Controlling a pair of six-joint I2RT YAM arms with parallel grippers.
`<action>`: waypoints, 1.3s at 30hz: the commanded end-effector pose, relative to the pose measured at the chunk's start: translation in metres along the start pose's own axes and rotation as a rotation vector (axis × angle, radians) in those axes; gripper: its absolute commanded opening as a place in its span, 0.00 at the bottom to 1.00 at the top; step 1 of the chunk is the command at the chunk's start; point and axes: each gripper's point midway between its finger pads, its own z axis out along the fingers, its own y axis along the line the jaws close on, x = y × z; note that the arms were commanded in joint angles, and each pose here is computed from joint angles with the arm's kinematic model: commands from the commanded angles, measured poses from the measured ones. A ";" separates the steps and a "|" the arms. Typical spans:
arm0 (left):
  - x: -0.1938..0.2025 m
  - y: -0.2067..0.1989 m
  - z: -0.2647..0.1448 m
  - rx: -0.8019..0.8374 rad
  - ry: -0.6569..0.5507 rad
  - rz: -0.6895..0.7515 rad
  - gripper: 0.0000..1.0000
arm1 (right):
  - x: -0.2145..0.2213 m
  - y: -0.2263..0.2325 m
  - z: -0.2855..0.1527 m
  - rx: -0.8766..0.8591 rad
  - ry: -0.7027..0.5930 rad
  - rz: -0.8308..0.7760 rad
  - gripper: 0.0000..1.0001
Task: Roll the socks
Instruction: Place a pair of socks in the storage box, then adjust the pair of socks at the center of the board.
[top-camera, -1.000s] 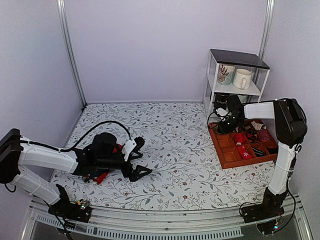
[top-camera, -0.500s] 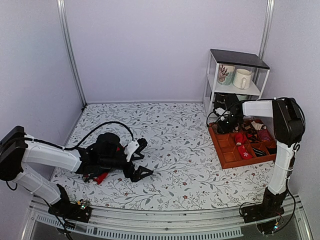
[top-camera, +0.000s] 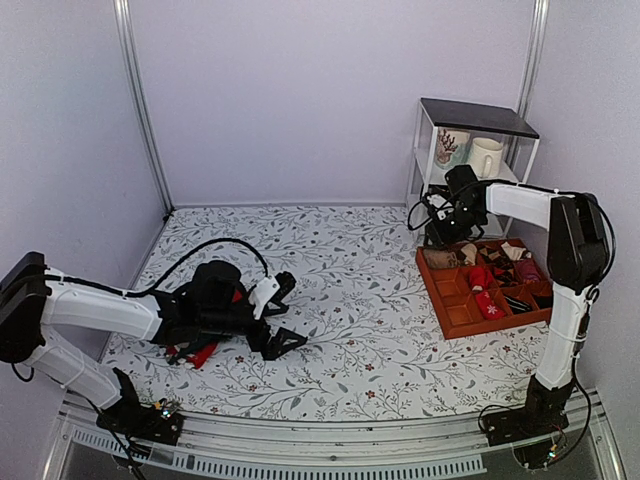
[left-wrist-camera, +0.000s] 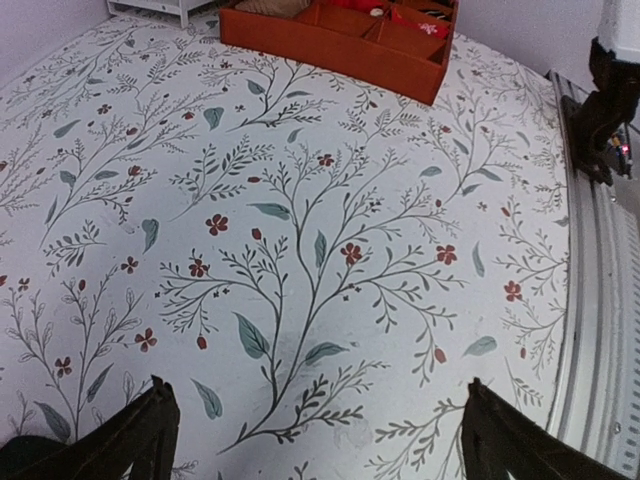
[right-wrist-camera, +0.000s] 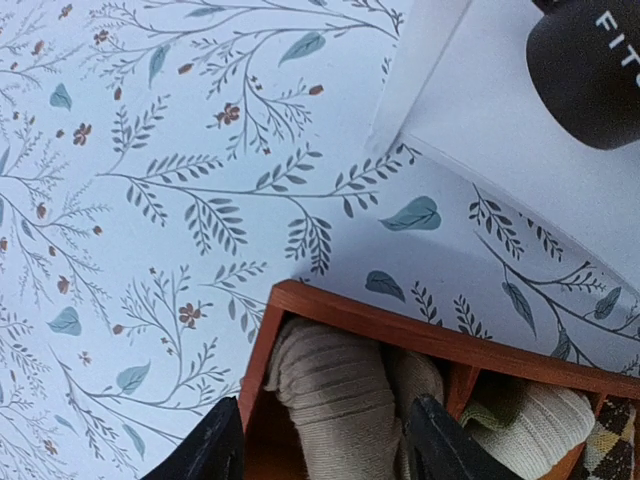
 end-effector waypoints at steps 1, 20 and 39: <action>-0.014 0.008 -0.004 -0.031 -0.021 0.010 0.99 | -0.020 0.013 -0.025 -0.047 -0.050 0.010 0.59; -0.009 0.010 0.001 -0.032 -0.003 -0.011 0.99 | 0.033 0.005 -0.023 0.001 0.061 0.092 0.17; -0.003 0.010 0.005 -0.029 0.017 -0.021 0.99 | 0.063 0.010 0.018 -0.138 0.108 0.247 0.17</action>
